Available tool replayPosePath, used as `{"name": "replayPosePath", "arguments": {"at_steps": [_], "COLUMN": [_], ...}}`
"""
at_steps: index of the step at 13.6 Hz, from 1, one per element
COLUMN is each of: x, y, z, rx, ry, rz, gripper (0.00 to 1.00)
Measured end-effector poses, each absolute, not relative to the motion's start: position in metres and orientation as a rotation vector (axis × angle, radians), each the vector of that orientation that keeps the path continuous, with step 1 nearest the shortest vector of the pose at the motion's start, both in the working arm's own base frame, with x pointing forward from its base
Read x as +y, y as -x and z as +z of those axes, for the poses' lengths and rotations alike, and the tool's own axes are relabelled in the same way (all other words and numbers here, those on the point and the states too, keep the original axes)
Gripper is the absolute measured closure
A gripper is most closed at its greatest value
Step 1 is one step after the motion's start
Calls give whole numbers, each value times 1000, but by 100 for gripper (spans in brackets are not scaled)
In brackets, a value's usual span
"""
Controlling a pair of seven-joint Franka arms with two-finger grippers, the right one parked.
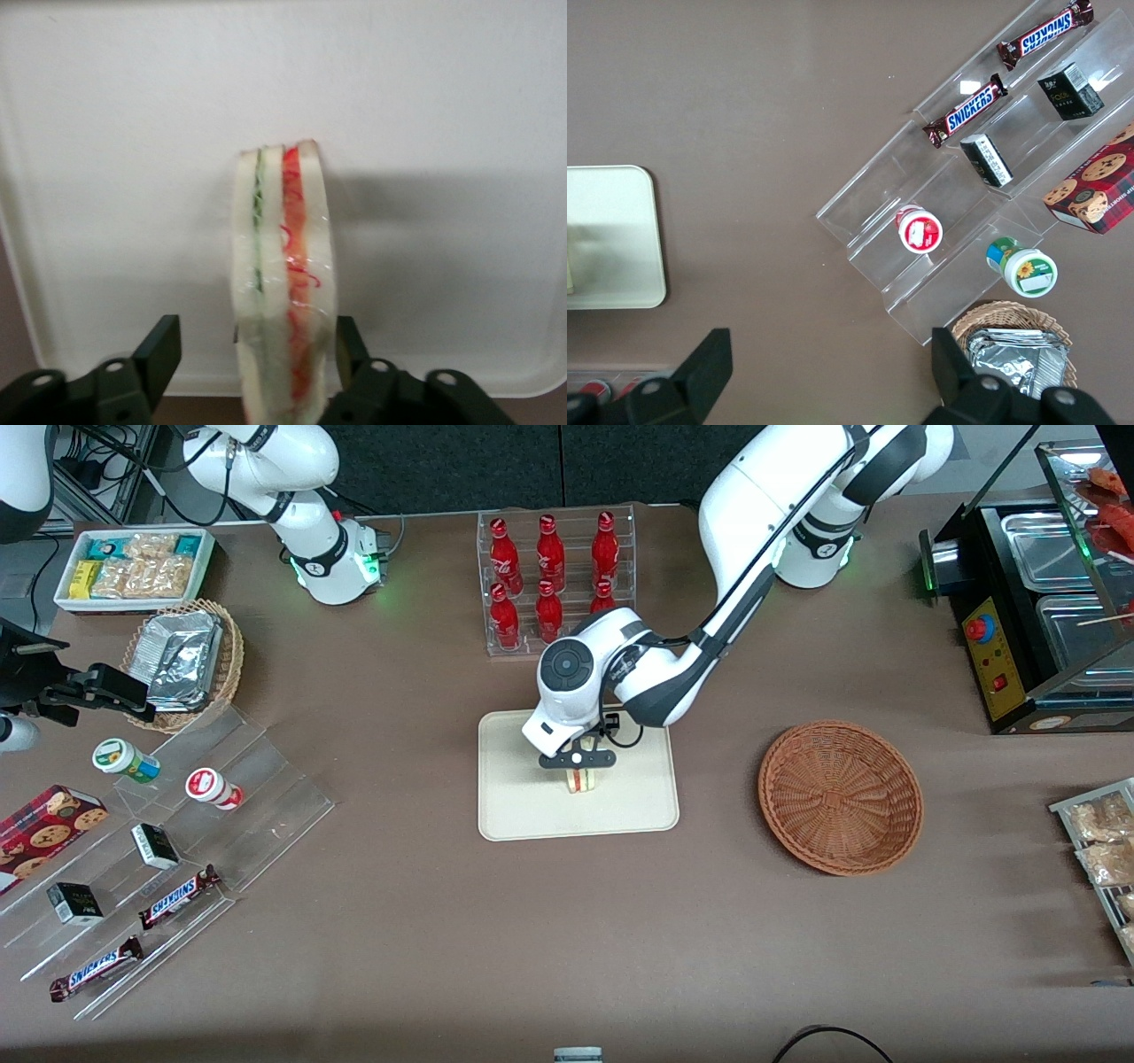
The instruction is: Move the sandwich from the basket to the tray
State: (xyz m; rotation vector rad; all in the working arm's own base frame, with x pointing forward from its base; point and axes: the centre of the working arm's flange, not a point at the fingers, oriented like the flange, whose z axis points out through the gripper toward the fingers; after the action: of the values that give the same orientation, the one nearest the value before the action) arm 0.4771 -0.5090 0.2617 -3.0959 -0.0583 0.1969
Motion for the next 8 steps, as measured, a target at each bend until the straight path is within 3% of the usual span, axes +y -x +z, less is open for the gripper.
{"name": "replayPosePath", "arguments": {"at_steps": [2, 8], "x": [-494, -393], "y": [-496, -539], "z": [305, 459], "rx": [-135, -475], "ry": [3071, 3046], "rz": [191, 153], "gripper": [0, 0]}}
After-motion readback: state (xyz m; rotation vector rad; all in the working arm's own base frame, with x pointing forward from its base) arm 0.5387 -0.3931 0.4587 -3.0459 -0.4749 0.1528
